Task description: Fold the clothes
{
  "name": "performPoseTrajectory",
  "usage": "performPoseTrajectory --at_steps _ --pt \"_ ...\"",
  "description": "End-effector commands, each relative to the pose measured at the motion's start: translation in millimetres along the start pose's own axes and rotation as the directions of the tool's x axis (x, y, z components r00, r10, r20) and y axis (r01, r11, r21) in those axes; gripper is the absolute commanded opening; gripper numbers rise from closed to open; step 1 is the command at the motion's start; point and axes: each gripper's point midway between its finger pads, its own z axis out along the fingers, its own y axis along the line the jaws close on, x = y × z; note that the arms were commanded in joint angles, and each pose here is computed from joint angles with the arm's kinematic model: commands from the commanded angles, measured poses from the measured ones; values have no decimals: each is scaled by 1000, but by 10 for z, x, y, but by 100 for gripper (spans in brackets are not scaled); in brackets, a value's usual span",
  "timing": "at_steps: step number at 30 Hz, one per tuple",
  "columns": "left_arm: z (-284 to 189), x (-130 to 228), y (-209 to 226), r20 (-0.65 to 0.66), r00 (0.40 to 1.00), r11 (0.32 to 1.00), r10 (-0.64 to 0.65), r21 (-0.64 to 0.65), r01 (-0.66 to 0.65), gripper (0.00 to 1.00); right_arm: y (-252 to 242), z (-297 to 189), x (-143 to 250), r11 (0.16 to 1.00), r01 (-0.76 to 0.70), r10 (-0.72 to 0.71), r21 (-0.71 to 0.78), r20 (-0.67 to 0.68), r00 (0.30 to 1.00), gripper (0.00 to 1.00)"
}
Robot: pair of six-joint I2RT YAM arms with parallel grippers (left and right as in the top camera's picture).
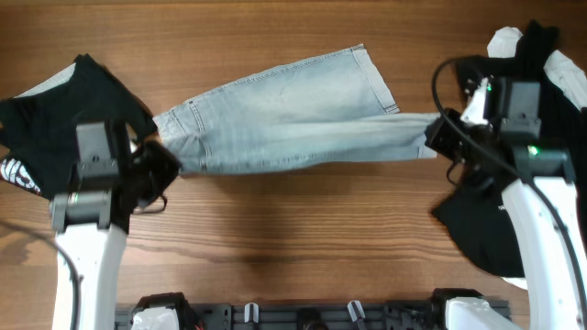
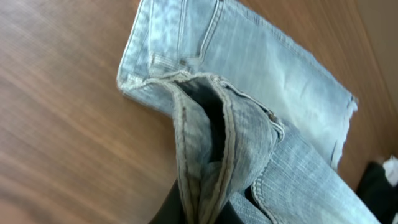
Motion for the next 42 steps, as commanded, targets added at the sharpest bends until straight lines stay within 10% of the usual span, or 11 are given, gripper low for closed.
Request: performPoseTrajectory --at_steps 1,13,32,36,39,42 --pt "302 -376 -52 84 995 998 -61 -21 63 4 -26 339 -130 998 59 -59 0 -30 998 12" --pt "1050 -833 -105 154 961 973 -230 16 230 4 417 1283 -412 976 217 -217 -4 -84 973 22" --pt "1155 -1204 -1 325 890 943 -320 23 331 8 1386 2051 -1074 929 305 -253 -210 242 937 24" --pt "1344 -1376 -38 363 873 944 -325 68 323 25 1392 2079 -1073 929 311 -259 -200 249 933 52" --pt "1350 -1502 21 385 857 938 -341 87 335 57 1234 2081 -1023 941 290 -255 -173 198 946 54" --pt "1283 -1647 76 371 869 944 -328 111 309 60 1091 2113 -921 940 312 -293 -140 142 946 54"
